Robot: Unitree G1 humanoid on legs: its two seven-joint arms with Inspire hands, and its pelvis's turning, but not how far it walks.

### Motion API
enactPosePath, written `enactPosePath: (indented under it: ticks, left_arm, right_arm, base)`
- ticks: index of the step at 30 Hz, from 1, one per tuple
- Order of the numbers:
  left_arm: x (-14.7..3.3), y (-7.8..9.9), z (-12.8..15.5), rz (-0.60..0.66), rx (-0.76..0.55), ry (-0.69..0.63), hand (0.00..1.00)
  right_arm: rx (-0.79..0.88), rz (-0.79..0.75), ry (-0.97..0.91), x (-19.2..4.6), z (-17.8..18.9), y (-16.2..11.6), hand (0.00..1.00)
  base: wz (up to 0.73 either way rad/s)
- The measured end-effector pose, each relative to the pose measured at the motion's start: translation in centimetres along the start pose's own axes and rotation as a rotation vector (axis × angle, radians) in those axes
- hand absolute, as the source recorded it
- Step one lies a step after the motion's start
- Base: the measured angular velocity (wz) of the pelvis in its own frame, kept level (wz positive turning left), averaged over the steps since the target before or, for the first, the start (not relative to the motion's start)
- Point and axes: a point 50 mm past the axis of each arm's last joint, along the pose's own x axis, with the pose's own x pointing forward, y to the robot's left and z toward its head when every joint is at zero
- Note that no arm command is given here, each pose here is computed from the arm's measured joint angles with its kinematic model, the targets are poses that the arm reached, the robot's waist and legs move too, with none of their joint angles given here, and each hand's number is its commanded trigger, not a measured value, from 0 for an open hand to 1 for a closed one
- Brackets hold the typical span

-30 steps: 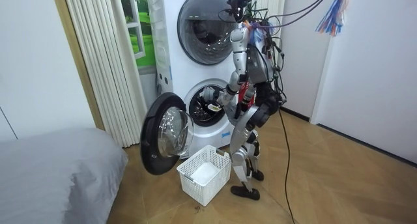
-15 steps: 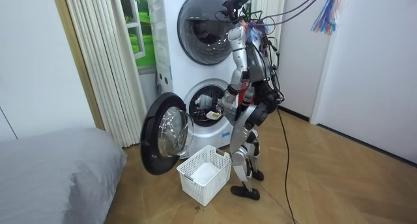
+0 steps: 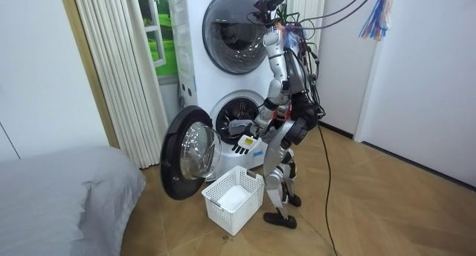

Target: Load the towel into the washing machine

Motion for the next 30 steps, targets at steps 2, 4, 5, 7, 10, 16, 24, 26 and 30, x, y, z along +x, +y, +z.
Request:
enactPosePath:
  ticks: [2,4,5,7,10,16,24,26,30]
  left_arm:
    - [0.0,0.0,0.1,0.009,0.019,-0.002,0.0]
    - [0.0,-0.1,0.1,0.008,0.036,-0.002,0.0]
    - [0.0,-0.1,0.1,0.009,0.046,-0.001,0.0]
    - [0.0,-0.1,0.1,0.01,0.052,0.0,0.0]
    - [0.1,0.0,0.2,0.015,0.055,0.006,0.0]
    - [0.2,0.2,0.2,0.037,0.057,0.022,0.0]
    - [0.5,0.7,1.7,0.058,0.084,0.001,0.0]
    - [0.4,1.0,1.8,0.066,0.092,0.003,0.0]
    - [-0.1,1.3,2.4,0.068,0.106,-0.016,0.0]
  right_arm:
    - [0.01,-0.007,0.011,0.1,0.2,-0.1,1.0]
    - [0.022,-0.015,0.019,0.1,0.4,-0.4,1.0]
    - [0.027,-0.02,0.016,0.1,0.6,-0.6,1.0]
    - [0.027,-0.027,0.013,0.1,0.7,-0.9,1.0]
    - [0.034,-0.04,0.031,0.2,1.4,-1.2,1.0]
    - [0.139,-0.071,-0.009,0.3,3.8,-2.0,1.0]
    - [0.297,-0.13,-0.1,0.0,7.9,-3.9,1.0]
    - [0.337,-0.148,-0.123,-0.2,9.0,-4.5,1.0]
    - [0.349,-0.168,-0.15,-0.7,12.0,-5.3,1.0]
  base:
    - [0.0]
    - [0.0]
    - [0.0]
    - [0.0]
    - [0.0]
    - [0.0]
    - [0.06]
    - [0.06]
    - [0.01]
